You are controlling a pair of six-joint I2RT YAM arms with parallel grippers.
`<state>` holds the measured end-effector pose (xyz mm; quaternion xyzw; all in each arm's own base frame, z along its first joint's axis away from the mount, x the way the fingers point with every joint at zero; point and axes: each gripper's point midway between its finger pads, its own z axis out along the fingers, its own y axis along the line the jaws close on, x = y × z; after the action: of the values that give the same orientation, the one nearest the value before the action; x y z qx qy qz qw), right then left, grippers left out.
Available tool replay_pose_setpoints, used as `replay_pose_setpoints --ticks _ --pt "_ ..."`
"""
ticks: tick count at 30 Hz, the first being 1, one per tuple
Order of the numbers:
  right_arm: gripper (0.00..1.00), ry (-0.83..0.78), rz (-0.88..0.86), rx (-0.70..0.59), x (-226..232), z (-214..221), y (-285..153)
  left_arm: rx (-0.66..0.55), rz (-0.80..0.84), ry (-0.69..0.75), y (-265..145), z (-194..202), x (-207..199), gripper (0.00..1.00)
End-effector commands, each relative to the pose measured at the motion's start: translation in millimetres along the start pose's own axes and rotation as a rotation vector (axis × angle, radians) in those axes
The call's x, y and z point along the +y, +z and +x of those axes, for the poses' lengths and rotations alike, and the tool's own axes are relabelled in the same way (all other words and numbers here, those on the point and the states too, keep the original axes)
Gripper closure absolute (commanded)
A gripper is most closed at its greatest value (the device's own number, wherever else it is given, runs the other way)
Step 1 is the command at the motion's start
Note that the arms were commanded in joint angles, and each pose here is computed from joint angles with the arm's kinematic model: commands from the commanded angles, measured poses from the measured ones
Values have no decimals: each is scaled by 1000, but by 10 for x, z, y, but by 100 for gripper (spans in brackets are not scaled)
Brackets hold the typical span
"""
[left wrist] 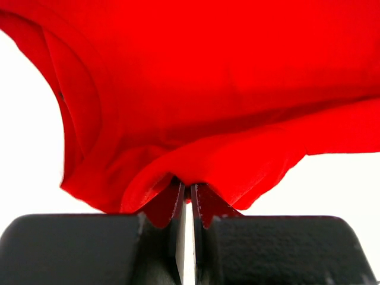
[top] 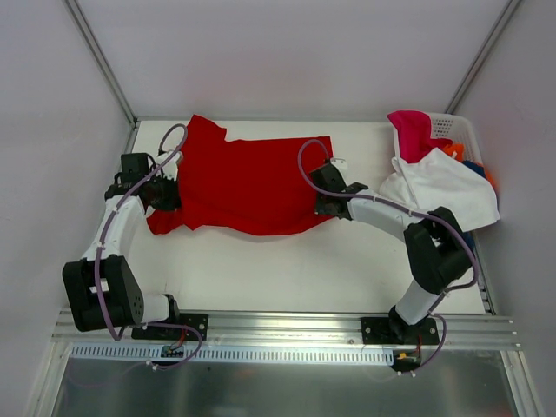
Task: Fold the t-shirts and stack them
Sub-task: Fold the tshirt
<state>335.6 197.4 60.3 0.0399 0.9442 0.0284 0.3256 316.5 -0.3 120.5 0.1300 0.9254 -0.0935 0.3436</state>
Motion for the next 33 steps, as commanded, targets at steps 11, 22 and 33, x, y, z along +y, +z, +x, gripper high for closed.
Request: replay_pose_setpoints --ticks 11,22,33 --pt "99 -25 10 -32 73 -548 249 8 53 -11 314 -364 187 100" --pt "99 -11 56 -24 -168 -746 445 11 38 1 560 -642 419 100" --pt "100 -21 59 1 -158 -717 594 38 68 0 835 -682 516 100"
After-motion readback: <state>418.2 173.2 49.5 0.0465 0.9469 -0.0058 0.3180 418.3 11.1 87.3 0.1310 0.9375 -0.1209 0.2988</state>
